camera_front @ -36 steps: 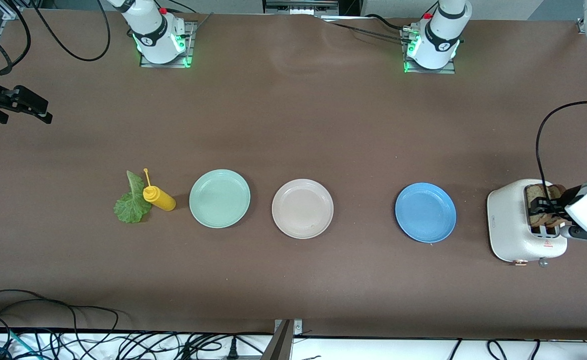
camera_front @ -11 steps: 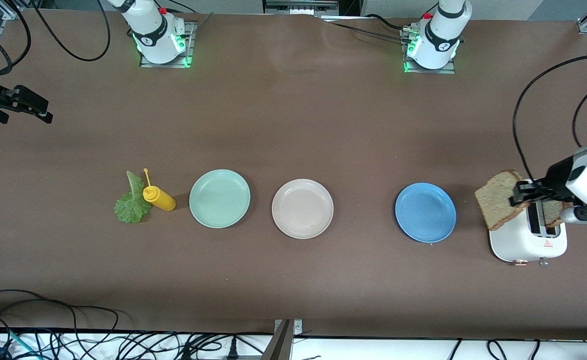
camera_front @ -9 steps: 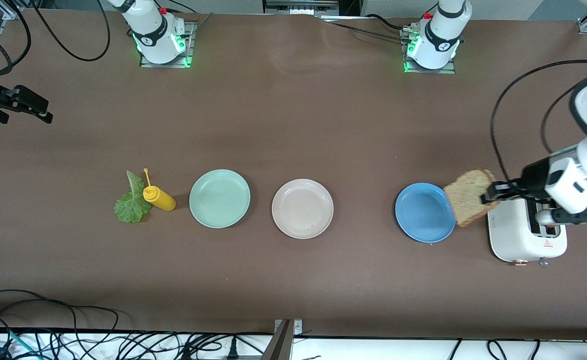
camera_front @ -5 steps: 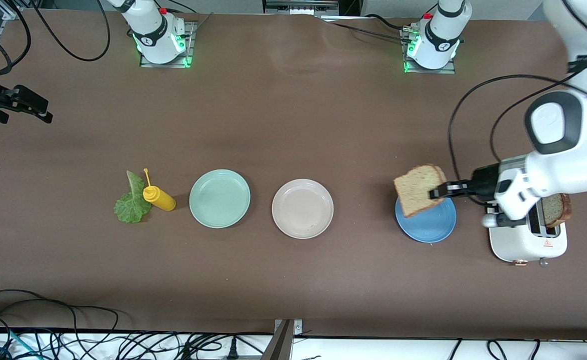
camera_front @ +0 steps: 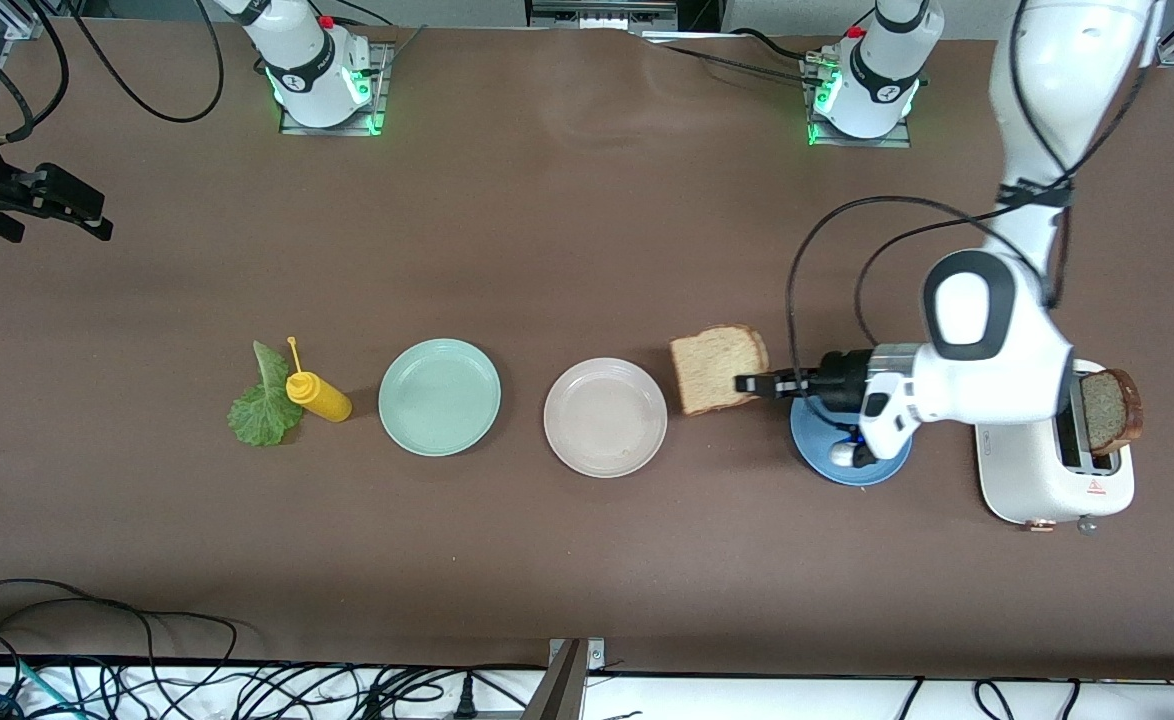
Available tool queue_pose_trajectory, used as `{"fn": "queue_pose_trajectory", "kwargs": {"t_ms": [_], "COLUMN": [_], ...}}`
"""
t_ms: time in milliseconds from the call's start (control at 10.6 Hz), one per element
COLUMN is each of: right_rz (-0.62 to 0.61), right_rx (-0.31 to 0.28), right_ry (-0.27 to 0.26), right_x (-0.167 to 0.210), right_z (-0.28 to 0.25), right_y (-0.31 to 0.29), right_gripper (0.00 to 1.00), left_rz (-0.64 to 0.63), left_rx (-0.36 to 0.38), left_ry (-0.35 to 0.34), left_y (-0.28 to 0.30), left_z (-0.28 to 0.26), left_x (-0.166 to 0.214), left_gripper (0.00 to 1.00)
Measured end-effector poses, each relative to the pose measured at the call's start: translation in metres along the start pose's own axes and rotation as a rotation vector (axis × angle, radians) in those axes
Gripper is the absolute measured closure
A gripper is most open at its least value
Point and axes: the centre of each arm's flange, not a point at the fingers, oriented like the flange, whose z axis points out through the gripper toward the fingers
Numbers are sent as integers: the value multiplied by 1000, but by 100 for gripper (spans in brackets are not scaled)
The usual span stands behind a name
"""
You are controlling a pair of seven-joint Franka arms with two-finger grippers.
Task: Make sandwich on beige plate with both arms
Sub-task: 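Carry the bread to the beige plate and release it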
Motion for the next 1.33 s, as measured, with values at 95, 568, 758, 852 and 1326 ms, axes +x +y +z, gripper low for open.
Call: {"fn": "queue_pose_trajectory", "kwargs": {"t_ms": [95,568,758,852,1326], "right_rz": [2,-2,-2,-2,-2], "right_rx": [0,0,0,1,1], "right_ry": [-4,-8,-8,-8,-9], "right_x": [-1,-1,-1,-1,-1], "right_z": [0,0,-1,-1,-1], "right_y": [1,-1,-1,-1,-1], "right_gripper": [0,0,0,0,0], "left_rz": [-22,-53,-57,-61,-74], "left_rx": [-30,-74,-84,-85,-81], "left_ry": [23,107,134,147,148], "left_y": [2,17,16,13,2], "left_z": [30,125,141,147,160], "left_x": [3,7,17,21,28], "left_gripper": [90,90,90,90,90]}}
